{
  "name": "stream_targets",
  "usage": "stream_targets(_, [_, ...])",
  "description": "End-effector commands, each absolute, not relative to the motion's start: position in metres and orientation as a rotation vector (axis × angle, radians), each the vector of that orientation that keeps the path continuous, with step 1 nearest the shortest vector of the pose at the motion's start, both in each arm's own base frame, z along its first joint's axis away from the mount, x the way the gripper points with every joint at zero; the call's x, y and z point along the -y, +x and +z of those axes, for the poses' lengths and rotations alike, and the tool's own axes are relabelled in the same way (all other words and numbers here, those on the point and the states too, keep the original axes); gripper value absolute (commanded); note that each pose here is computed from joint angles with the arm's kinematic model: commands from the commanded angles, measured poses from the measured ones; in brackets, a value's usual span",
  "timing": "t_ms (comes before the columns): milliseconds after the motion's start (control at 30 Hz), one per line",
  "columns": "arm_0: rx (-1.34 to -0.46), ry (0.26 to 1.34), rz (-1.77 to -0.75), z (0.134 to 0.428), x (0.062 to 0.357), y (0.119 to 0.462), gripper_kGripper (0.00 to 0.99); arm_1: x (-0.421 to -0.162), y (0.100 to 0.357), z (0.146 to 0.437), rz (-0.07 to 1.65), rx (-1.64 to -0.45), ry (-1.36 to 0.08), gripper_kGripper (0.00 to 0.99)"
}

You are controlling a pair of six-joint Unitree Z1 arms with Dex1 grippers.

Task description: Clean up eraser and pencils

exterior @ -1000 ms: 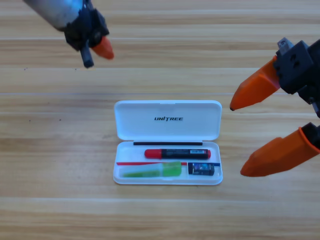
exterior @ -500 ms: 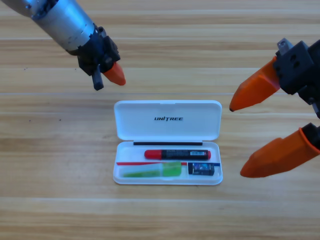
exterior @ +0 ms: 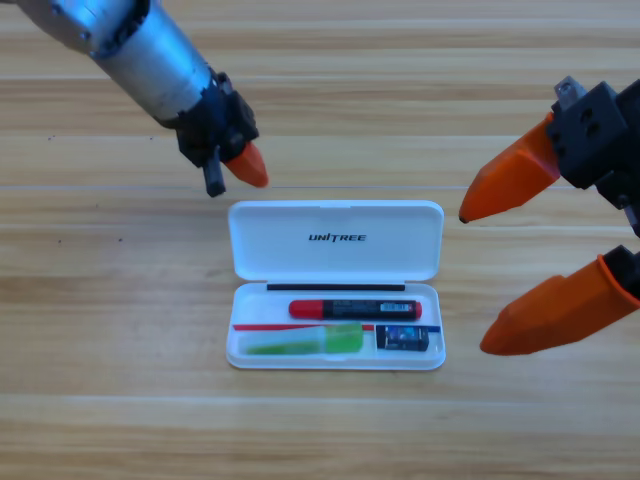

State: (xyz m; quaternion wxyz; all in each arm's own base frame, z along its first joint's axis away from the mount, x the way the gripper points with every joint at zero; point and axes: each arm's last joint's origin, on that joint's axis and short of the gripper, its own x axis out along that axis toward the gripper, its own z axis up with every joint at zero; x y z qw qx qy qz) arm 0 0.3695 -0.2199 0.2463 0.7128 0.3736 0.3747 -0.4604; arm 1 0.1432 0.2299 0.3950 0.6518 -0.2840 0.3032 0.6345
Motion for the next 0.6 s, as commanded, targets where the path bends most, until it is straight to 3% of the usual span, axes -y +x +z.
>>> stream_targets(33, [-0.868, 0.851, -1.094, 0.218, 0.243, 0.364, 0.0, -0.223, 0.145, 0.394, 1.427, -0.685, -0.612, 0.943])
stream_targets(600, [-0.883, 0.85, -1.127, 0.217, 0.257, 0.352, 0.0, -0.224, 0.146, 0.392, 1.426, -0.691, -0.612, 0.943])
